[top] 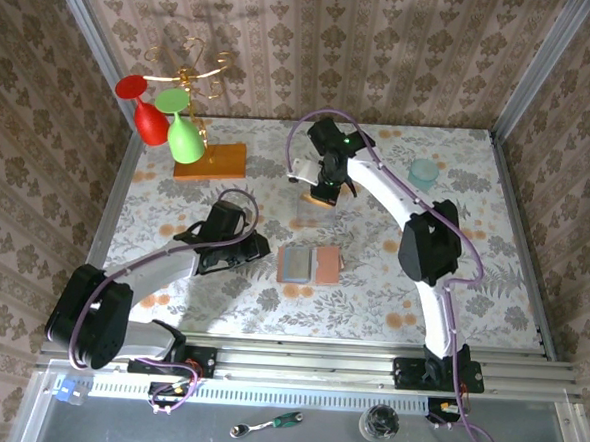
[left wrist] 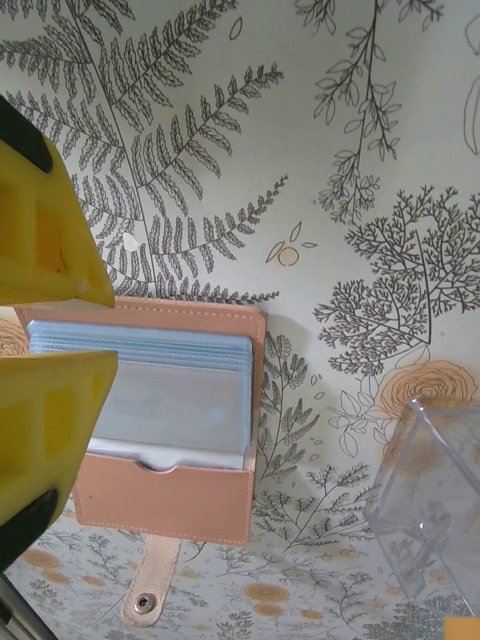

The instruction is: Take the credit cards out of the card holder

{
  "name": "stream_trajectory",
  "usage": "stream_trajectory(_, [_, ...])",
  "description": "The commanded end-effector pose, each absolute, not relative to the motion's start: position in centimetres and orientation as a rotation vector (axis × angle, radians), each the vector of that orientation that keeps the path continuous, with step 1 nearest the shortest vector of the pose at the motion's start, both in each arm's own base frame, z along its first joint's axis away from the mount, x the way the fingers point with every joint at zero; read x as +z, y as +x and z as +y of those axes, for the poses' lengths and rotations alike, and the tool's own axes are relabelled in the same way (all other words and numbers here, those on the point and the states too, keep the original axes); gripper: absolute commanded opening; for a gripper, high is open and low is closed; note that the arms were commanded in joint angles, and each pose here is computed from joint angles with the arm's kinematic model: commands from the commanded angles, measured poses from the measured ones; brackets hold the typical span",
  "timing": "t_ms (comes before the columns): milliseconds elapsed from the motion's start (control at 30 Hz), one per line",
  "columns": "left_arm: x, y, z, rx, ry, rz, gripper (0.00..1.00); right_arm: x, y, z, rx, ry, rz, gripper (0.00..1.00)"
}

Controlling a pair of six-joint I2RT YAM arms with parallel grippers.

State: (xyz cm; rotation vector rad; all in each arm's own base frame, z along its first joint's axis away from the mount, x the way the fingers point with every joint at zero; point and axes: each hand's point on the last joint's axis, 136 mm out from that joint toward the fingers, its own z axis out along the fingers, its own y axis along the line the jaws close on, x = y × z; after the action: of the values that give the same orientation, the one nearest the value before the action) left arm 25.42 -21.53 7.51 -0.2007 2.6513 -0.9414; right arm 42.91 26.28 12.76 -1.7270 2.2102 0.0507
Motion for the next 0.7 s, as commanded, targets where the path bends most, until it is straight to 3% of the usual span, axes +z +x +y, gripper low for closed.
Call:
stream_trajectory(0, [7.7,25.2,-21.4,-0.961,-0.19,2.645,0.2,11.2,41.4,25.7,0.065,-1.89,2.238,0.0])
stream_trajectory(667, [7.6,24.5,-19.2,-0.951,-0.244,2.634,0.21,7.1,38.7,26.2,0.299,-2.137,2.285,0.0])
